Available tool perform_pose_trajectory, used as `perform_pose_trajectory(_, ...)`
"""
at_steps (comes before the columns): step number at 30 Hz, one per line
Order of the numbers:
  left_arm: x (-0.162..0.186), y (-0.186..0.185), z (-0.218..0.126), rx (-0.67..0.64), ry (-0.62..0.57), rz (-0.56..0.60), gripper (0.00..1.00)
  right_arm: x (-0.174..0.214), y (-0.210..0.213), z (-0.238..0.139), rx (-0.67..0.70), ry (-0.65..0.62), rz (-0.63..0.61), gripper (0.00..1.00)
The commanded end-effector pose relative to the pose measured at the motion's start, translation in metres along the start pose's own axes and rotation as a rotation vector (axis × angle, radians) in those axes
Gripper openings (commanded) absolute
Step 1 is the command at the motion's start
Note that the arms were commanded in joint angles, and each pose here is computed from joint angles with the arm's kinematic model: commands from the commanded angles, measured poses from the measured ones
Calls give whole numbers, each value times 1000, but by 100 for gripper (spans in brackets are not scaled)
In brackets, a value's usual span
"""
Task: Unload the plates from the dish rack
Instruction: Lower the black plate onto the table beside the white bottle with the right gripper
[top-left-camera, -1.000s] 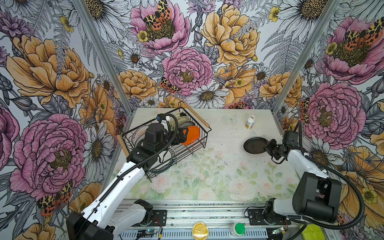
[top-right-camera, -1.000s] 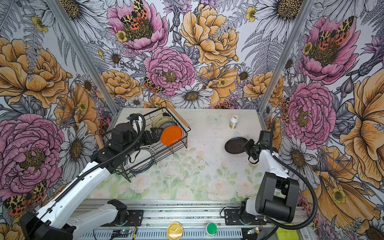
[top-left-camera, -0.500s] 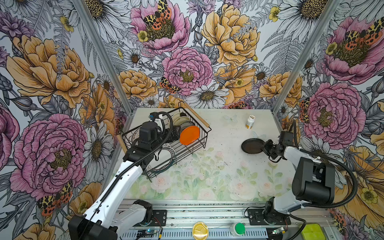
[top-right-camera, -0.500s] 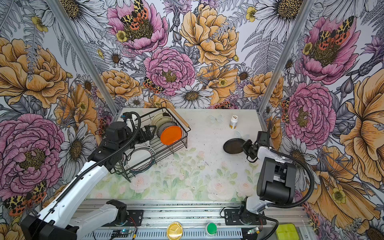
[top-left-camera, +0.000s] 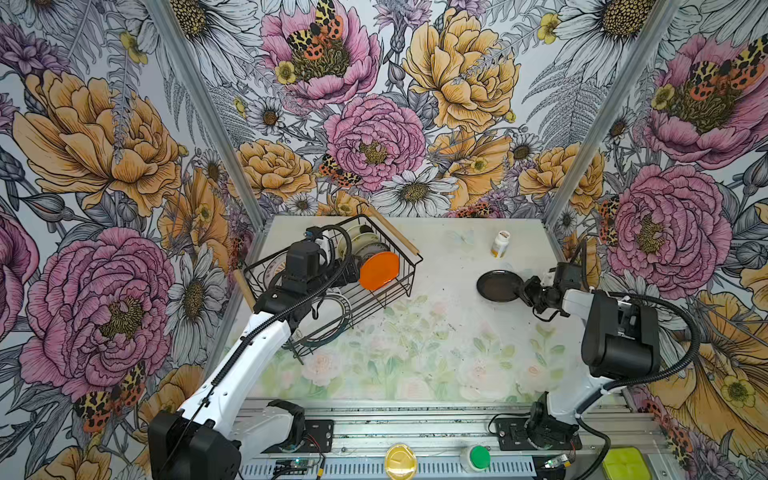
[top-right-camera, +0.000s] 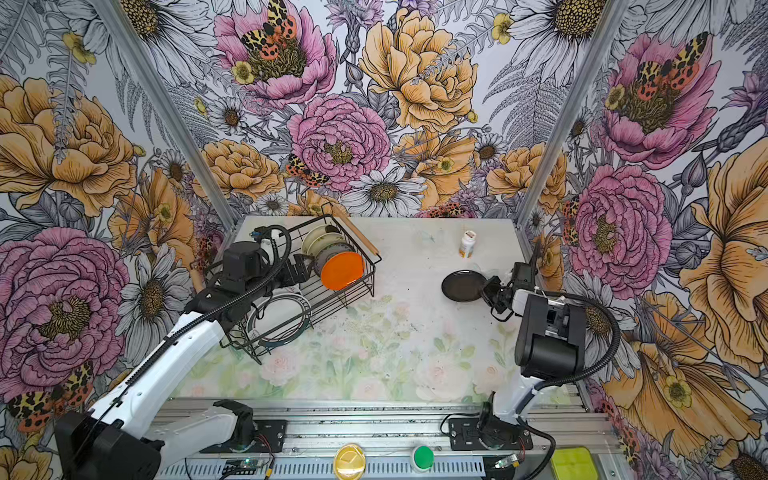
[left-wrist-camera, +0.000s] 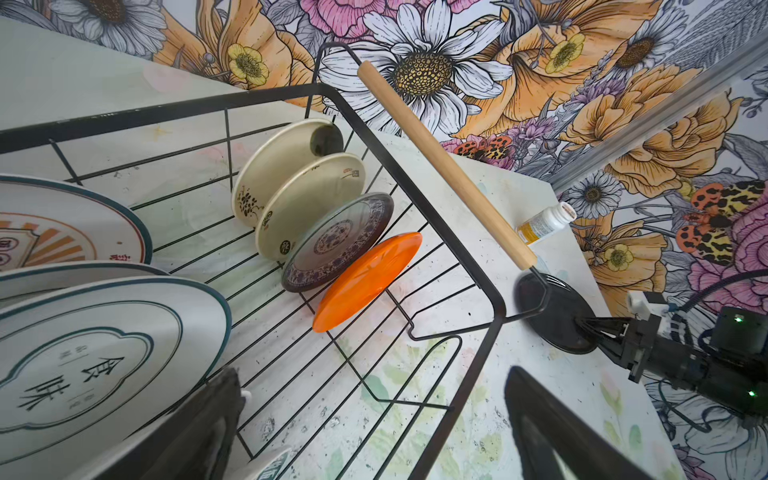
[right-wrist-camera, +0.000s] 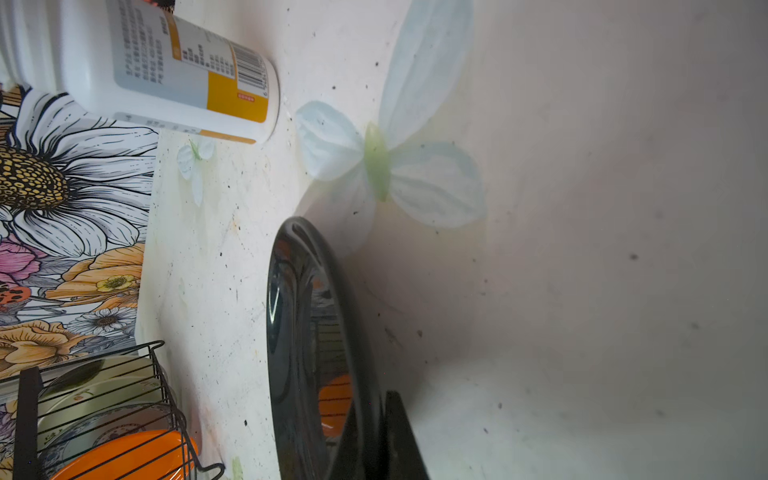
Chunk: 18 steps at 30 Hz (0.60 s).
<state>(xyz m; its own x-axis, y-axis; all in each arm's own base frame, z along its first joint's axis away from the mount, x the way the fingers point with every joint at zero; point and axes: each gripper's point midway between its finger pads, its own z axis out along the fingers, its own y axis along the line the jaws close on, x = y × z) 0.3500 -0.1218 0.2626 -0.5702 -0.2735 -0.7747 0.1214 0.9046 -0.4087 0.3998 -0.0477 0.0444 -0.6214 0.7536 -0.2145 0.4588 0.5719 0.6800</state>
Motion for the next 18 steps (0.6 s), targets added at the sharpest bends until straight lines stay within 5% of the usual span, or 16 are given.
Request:
perform_pose_trajectory(1,-8,11,-3,-64,-19,11,99,-9,3,5,-25,-17,1,11)
perform_pose_trajectory(18,-6,23,1,-115,2,17,99,-6,-14,23,5,12,41,31)
